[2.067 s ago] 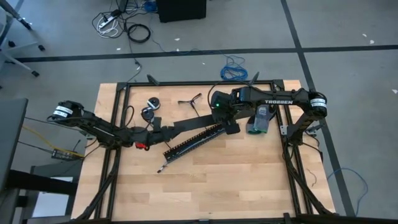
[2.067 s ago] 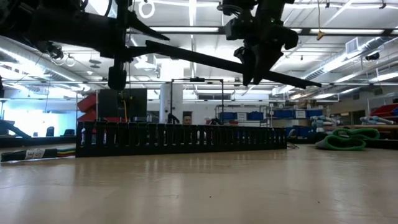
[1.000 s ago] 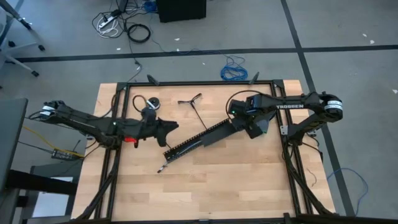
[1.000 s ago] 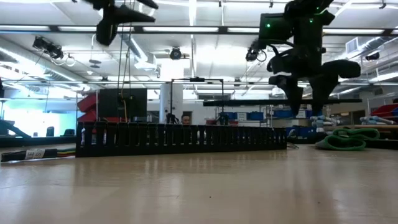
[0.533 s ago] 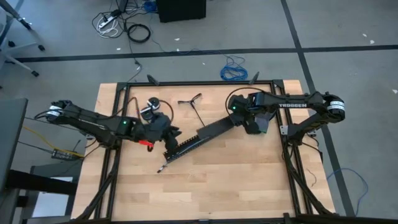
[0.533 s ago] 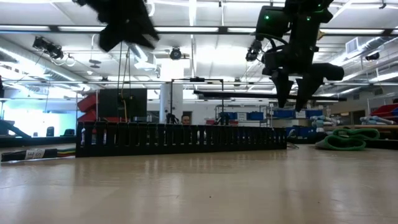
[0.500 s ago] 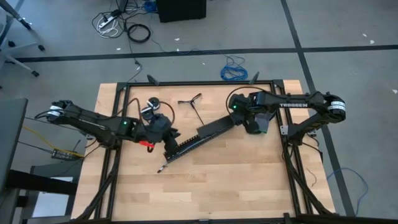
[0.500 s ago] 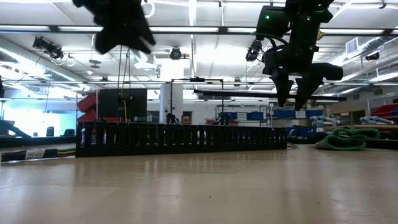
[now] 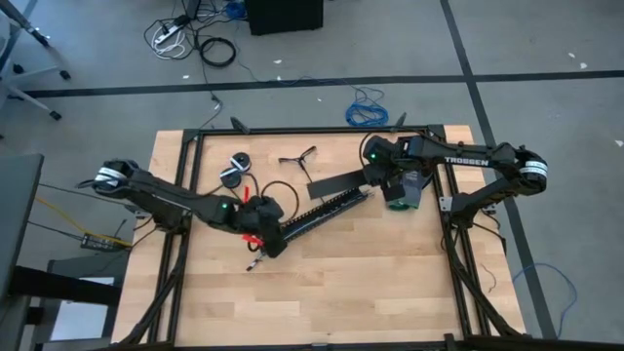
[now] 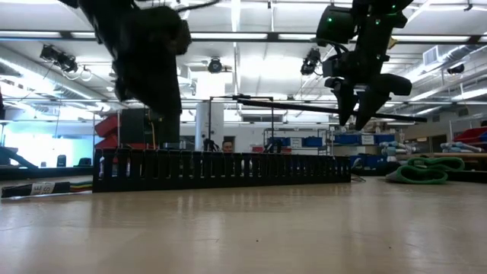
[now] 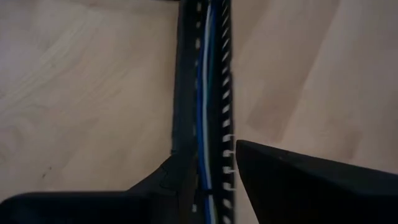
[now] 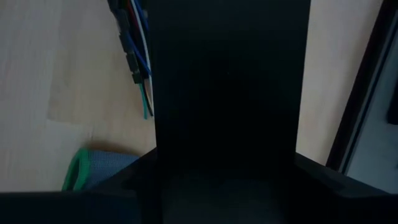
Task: Ziptie cables
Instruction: Insert the black cover of the black cable duct
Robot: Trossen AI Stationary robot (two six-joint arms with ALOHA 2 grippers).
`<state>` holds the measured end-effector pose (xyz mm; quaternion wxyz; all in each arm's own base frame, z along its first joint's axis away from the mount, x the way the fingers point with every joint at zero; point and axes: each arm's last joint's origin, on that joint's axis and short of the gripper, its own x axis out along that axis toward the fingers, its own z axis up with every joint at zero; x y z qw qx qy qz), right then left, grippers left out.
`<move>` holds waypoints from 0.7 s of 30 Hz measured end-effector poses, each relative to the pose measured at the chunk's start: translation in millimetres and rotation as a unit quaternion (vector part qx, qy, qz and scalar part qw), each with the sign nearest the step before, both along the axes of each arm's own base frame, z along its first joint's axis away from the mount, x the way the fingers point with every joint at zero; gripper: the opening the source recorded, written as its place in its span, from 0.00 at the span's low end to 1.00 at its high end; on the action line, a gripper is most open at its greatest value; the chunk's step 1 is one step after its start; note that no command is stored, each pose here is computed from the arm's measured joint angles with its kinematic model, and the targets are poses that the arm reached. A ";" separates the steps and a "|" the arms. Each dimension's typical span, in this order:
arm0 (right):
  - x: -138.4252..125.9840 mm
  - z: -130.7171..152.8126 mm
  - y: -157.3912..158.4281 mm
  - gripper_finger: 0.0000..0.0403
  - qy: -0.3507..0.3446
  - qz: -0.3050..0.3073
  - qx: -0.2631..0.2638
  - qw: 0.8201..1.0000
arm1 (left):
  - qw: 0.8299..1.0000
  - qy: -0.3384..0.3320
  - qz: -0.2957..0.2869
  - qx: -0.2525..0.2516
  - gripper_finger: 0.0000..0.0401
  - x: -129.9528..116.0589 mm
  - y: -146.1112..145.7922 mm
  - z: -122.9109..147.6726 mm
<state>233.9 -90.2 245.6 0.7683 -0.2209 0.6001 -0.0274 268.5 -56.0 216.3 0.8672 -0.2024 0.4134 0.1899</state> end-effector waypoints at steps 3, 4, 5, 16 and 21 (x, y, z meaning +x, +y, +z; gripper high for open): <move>0.4 -0.1 0.8 0.55 -0.002 0.003 0.004 1.000 | 1.000 0.023 0.002 0.008 0.27 5.4 0.6 -12.2; 0.5 -0.1 0.9 0.54 -0.002 0.003 0.004 1.000 | 1.000 0.030 0.000 0.005 0.27 6.9 0.3 -15.8; 0.5 -0.1 0.9 0.54 -0.001 0.004 0.004 1.000 | 0.999 0.038 -0.004 0.001 0.27 8.2 -0.4 -19.6; 0.8 -0.1 0.8 0.57 -0.003 0.003 0.004 1.000 | 0.993 0.115 -0.010 0.015 0.26 19.7 4.2 -58.6; 0.6 -0.3 0.9 0.53 -0.002 0.003 0.005 1.000 | 0.990 0.131 -0.047 0.031 0.10 18.6 0.8 -62.0</move>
